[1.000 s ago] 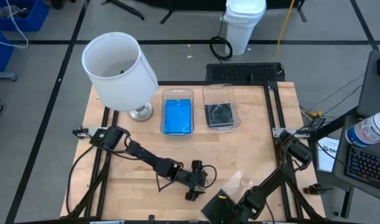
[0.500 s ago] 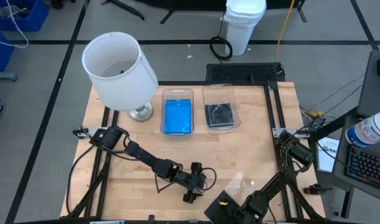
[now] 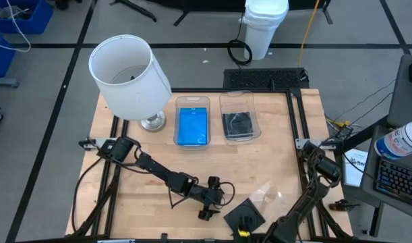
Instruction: Pick & place jewel cases by type
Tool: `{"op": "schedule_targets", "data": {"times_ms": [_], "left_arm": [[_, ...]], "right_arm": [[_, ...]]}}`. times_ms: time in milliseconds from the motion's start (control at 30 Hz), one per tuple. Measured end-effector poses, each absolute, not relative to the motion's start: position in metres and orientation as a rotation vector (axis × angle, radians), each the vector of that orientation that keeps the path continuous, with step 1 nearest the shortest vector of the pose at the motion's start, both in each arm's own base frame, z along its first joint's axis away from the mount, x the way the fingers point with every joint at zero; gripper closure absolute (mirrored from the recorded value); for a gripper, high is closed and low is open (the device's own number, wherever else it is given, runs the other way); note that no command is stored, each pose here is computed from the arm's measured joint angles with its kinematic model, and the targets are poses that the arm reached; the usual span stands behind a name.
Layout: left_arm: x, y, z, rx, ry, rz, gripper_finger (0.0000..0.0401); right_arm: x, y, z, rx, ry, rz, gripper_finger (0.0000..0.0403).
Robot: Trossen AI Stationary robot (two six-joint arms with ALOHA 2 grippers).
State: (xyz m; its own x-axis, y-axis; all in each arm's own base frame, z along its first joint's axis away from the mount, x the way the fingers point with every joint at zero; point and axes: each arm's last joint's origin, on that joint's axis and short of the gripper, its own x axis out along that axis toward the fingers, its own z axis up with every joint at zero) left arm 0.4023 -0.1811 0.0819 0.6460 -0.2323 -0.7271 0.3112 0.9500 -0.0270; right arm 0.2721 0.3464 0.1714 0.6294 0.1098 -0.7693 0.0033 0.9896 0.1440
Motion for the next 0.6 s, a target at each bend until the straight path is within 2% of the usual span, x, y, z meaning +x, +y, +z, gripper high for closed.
{"op": "schedule_targets", "data": {"times_ms": [100, 400, 600], "left_arm": [[0.402, -0.181, 0.082, 0.110, 0.809, -0.313, 0.0009], [0.402, -0.181, 0.082, 0.113, 0.809, -0.324, 0.0009], [0.404, -0.179, 0.083, 0.110, 0.801, -0.321, 0.0009]], "right_arm": [[0.268, 0.360, 0.175, 0.080, 0.861, 0.038, 0.0188], [0.272, 0.411, 0.143, -0.072, 0.975, 0.039, 0.0188], [0.271, 0.425, 0.143, -0.252, 1.052, -0.096, 0.0188]]}}
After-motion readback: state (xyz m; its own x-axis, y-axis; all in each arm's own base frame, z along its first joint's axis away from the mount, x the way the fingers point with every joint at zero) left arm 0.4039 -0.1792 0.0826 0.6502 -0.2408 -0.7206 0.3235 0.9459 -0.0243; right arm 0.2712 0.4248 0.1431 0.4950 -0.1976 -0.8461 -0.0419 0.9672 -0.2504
